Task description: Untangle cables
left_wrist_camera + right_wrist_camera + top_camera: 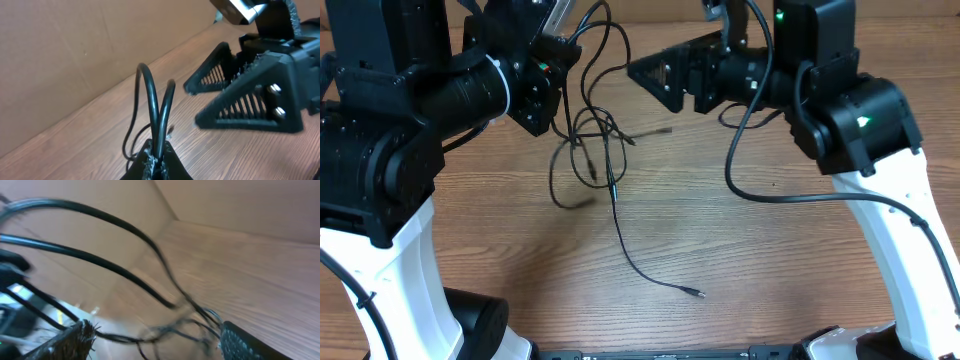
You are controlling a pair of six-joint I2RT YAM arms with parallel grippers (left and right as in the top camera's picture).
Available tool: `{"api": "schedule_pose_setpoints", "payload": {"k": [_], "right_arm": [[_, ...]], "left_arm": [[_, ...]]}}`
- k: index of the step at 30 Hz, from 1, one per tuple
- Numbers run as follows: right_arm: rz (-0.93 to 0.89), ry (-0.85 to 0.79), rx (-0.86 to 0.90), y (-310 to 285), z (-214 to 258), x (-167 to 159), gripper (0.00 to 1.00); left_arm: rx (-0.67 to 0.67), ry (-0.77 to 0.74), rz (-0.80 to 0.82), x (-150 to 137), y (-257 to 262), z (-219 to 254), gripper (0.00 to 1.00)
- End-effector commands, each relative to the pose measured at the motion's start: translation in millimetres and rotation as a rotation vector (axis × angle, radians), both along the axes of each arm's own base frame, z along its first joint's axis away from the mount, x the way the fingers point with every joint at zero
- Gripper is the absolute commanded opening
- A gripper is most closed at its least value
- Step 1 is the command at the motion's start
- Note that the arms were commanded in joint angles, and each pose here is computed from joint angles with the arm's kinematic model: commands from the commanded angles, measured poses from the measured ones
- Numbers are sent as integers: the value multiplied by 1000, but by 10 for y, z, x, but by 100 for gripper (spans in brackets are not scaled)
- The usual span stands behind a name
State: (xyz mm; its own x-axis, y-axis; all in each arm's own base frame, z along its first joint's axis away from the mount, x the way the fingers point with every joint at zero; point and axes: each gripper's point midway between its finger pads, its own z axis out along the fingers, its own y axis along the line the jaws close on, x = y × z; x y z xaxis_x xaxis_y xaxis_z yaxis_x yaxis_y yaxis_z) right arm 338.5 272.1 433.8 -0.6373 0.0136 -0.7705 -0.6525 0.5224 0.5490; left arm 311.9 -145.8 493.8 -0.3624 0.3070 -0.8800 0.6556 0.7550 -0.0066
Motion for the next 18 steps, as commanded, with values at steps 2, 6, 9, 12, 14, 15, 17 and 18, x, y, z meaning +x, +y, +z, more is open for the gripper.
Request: {"api": "schedule_pose_setpoints", "payload": {"k": [2,6,9,12,14,15,17,18], "right_arm": [[21,-3,25,204,79,-120,82],[23,-70,-18,265,64,-133,80],[13,-97,-38,255,53,-109,75],[21,-123,-57,256,34,-95,47],[22,-121,-60,263,19,-84,51],[22,-118,-62,269,3,-73,55],[18,-116,-66,272,-15,-55,62],[10,-121,-73,269,-30,-28,63]], "left_arm": [[-9,-41,-24,-85,-14,107,4],[-7,-33,-24,-94,-12,92,4],[-7,-30,-24,-97,-12,84,4],[-12,-22,-20,-101,-11,80,4],[-15,-16,-18,-105,-10,74,4],[-14,-13,-18,-108,-10,68,4],[-13,-8,-18,-115,-9,57,4],[-12,-4,-18,-119,-7,50,4]]}}
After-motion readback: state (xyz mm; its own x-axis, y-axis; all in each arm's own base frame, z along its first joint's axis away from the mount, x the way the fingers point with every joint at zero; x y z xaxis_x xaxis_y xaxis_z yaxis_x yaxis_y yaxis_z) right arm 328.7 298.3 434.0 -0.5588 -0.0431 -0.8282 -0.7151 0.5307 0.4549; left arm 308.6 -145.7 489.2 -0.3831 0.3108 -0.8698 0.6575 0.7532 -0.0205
